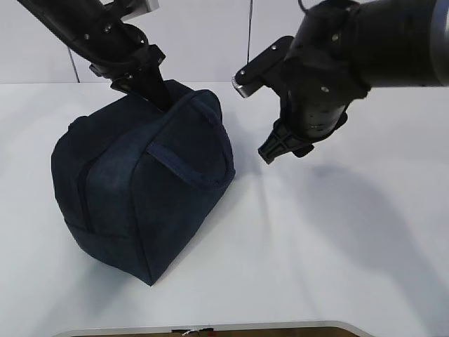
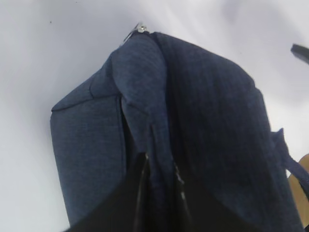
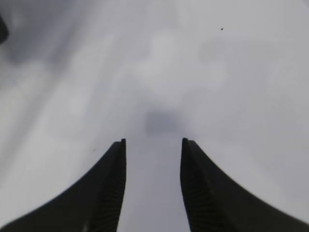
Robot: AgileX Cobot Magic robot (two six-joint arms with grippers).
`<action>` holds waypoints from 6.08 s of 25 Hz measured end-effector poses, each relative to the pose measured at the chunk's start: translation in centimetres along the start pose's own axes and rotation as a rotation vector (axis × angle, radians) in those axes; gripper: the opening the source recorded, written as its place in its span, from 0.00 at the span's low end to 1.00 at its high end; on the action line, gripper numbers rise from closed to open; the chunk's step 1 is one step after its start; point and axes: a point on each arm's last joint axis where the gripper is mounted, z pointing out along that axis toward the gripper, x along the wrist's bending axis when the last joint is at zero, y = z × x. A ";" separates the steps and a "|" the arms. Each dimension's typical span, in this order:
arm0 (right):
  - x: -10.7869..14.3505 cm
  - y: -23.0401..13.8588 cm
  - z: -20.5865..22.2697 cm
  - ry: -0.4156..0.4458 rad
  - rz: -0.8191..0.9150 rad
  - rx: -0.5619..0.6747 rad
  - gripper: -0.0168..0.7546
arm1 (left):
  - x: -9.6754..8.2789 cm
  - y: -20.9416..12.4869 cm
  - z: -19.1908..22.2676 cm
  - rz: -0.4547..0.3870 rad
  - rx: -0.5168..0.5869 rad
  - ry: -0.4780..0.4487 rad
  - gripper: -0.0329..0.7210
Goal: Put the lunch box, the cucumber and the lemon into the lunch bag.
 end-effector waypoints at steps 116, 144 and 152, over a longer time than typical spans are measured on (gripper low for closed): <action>-5.3 -31.2 -21.0 0.361 0.222 -0.555 0.43 | -17.2 -40.0 -19.5 0.147 -0.585 0.439 0.36; -4.0 -35.0 -18.9 0.329 0.240 -0.608 0.43 | -14.4 -41.0 -14.4 0.128 -0.616 0.434 0.36; -4.0 -35.0 -18.9 0.321 0.237 -0.608 0.43 | -14.3 -41.0 -14.4 0.129 -0.621 0.433 0.36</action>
